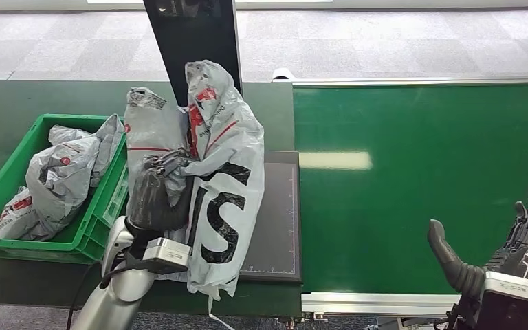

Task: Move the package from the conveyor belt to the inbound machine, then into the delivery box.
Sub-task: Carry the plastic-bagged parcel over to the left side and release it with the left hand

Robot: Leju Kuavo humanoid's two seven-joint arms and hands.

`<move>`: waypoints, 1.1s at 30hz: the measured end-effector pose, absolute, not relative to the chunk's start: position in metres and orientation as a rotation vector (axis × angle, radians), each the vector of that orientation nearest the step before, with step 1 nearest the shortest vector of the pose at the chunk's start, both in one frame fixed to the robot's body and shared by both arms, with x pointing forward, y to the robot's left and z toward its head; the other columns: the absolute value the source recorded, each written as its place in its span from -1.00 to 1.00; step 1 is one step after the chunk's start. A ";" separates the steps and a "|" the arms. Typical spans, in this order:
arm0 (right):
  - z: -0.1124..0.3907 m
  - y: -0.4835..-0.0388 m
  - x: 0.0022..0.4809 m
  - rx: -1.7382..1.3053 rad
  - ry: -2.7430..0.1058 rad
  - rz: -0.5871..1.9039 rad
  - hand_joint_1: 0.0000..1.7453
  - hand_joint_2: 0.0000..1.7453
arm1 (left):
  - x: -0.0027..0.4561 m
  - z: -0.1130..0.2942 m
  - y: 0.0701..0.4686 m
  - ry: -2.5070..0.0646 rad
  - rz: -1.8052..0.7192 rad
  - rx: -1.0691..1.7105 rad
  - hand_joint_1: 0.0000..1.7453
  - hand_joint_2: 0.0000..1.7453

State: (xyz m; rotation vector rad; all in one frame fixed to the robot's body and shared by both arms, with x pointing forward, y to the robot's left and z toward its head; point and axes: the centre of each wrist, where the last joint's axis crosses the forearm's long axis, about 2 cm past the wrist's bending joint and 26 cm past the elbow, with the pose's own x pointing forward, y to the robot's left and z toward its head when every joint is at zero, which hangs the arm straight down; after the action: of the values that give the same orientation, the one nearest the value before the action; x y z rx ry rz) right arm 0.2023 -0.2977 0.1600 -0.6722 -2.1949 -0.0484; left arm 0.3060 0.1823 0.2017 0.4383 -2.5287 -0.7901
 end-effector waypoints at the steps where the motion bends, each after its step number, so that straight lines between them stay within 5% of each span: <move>1: 0.158 -0.296 0.200 -0.669 -2.186 -0.045 -1.00 1.00 | 0.306 0.206 0.190 -2.543 -0.770 0.463 1.00 1.00; 22: 0.150 -0.282 0.195 -0.583 -2.165 -0.078 -1.00 1.00 | 0.340 0.258 0.323 -2.494 -0.517 1.057 1.00 1.00; 33: 0.153 -0.277 0.210 -0.523 -2.165 -0.073 -1.00 1.00 | 0.411 0.263 0.417 -1.844 -0.601 1.522 1.00 1.00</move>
State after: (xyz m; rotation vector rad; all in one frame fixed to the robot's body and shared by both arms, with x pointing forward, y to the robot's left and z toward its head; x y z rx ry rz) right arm 0.2099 -0.2766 0.1529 -0.5226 -2.1647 -0.0726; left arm 0.4106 0.4169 0.2625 1.5225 -1.8443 -0.6006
